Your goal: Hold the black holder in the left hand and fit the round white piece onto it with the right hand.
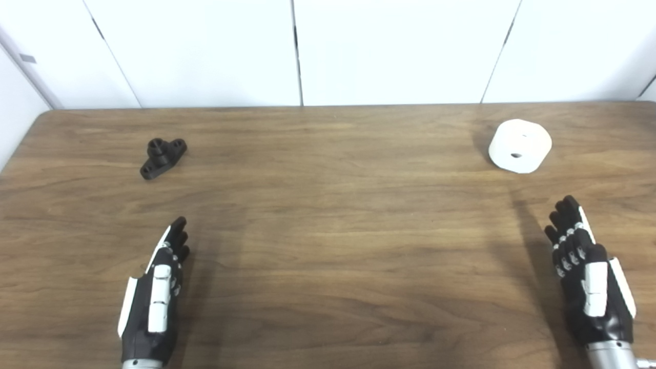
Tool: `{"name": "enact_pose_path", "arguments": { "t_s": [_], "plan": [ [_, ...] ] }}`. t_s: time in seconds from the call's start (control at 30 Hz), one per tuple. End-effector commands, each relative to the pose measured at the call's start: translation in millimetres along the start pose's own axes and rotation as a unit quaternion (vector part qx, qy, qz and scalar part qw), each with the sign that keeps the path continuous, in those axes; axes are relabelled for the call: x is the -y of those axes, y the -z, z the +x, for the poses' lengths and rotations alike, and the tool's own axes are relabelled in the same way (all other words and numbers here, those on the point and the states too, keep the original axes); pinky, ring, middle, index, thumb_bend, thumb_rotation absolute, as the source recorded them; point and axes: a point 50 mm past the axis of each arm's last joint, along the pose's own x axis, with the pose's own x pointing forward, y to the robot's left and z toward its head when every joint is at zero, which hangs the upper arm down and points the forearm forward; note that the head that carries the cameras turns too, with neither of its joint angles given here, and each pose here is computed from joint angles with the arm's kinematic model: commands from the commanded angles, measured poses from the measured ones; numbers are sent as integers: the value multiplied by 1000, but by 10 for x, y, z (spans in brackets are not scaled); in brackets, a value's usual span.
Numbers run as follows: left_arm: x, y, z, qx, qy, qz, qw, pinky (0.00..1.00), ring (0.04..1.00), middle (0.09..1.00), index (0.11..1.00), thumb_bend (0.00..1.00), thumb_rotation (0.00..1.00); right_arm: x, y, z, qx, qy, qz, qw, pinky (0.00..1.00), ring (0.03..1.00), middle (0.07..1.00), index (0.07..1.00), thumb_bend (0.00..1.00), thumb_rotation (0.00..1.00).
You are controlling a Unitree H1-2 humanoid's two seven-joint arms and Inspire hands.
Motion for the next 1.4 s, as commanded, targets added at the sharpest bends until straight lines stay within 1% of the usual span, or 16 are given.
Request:
{"name": "enact_pose_path", "arguments": {
  "t_s": [0.0,0.13,0.23,0.3,0.33,0.43,0.53,0.73,0.83,0.9,0.93,1.0,1.2,1.27,1.33,1.37],
  "plan": [
    [90,-60,-59,18,-11,-8,1000,1000,1000,994,947,472,924,86,52,-47,-1,2,-10,1000,1000,1000,1000,1000,636,1000],
    [137,-37,-88,19,-8,-6,1000,1000,1000,986,942,433,924,136,85,-63,0,-2,-12,1000,1000,1000,1000,1000,636,1000],
    [189,-14,-106,20,-9,-6,1000,1000,1000,980,936,420,911,184,116,-68,-2,-4,-15,1000,1000,1000,1000,1000,655,1000],
    [222,11,-110,21,-6,-10,1000,1000,1000,978,935,363,906,213,136,-65,-5,-5,-16,1000,1000,1000,1000,1000,670,1000],
    [242,24,-111,21,-4,-13,1000,1000,1000,977,934,351,904,231,149,-60,-6,-5,-15,1000,1000,1000,1000,1000,671,1000],
    [286,54,-111,20,-1,-17,1000,1000,1000,985,938,349,907,271,184,-49,-10,-6,-16,1000,1000,1000,1000,1000,667,1000],
    [329,79,-116,22,1,-16,1000,1000,1000,981,937,341,908,302,212,-47,-15,-5,-18,1000,1000,1000,1000,1000,684,1000],
    [400,141,-133,24,5,-12,1000,1000,1000,983,945,368,881,347,256,-50,-26,-4,-18,999,1000,1000,1000,1000,736,1000],
    [432,173,-140,24,9,-10,1000,1000,1000,985,945,365,888,372,286,-51,-21,-7,-20,1000,1000,1000,1000,1000,750,1000],
    [453,195,-149,21,11,-5,1000,1000,1000,988,946,349,901,383,307,-50,-18,-12,-23,1000,1000,1000,1000,1000,739,1000],
    [462,204,-155,19,12,-4,1000,1000,1000,989,944,363,906,388,318,-50,-17,-13,-22,1000,1000,1000,1000,1000,744,1000],
    [479,219,-165,18,12,2,1000,1000,1000,992,945,368,908,394,343,-48,-14,-5,-7,1000,1000,1000,1000,1000,726,1000],
    [501,223,-173,13,12,9,1000,1000,1000,994,947,413,866,401,386,-38,-9,4,14,1000,1000,1000,1000,1000,628,998],
    [504,224,-178,8,12,11,1000,1000,1000,995,943,439,844,409,393,-42,-9,2,12,1000,1000,1000,1000,1000,622,1000],
    [501,226,-177,6,8,19,1000,1000,1000,996,945,436,840,418,393,-50,-12,2,9,1000,1000,1000,1000,1000,628,1000],
    [498,225,-175,7,1,22,1000,1000,1000,986,938,433,807,419,389,-51,-13,3,7,1000,1000,1000,1000,1000,636,1000]
  ]
}}
